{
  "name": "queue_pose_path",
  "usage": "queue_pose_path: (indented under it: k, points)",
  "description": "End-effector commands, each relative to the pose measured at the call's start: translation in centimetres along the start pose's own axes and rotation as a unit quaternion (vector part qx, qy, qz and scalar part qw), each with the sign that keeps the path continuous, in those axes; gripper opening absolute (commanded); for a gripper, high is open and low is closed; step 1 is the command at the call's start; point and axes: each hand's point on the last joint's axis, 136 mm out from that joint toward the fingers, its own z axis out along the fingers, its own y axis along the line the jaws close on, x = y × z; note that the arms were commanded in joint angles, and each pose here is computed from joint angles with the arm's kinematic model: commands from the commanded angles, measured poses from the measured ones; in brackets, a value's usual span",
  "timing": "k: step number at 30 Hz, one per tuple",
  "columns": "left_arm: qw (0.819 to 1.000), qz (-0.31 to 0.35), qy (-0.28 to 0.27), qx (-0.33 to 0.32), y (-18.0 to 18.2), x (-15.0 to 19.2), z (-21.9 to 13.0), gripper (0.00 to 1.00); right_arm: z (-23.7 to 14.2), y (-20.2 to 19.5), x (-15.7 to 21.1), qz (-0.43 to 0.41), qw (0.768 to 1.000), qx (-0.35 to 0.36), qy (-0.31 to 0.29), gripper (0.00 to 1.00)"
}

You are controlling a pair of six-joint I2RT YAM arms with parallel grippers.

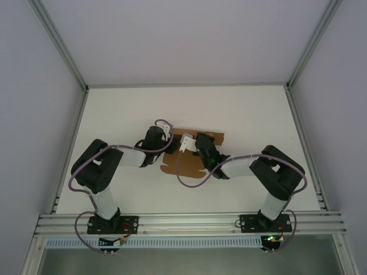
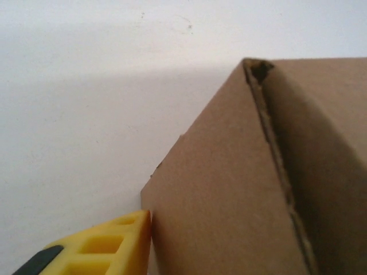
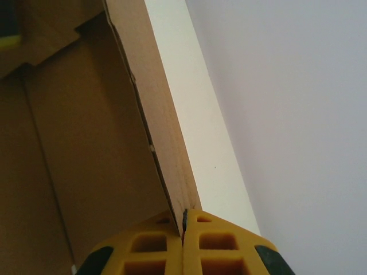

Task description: Assemble paper box

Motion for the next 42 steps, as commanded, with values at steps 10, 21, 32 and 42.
queue_pose_path:
  k: [10,21,32,42]
  points:
    - [0.991,-0.040,-0.039,-0.122,2.1,-2.3,1.2,0.04,-0.2,5.4,1.2,-0.006,0.993,-0.114,0.016,0.00]
    - [0.971,-0.090,-0.026,-0.222,4.3,-1.3,2.0,0.00,0.7,5.2,1.6,0.007,0.993,-0.108,0.042,0.00]
    - [0.984,-0.061,-0.021,-0.164,2.6,-0.8,0.6,0.15,1.1,4.1,2.4,0.023,0.993,-0.101,0.055,0.00]
    - [0.990,-0.044,-0.023,-0.132,1.2,-1.7,-1.3,0.43,1.2,3.6,2.2,0.033,0.993,-0.102,0.055,0.00]
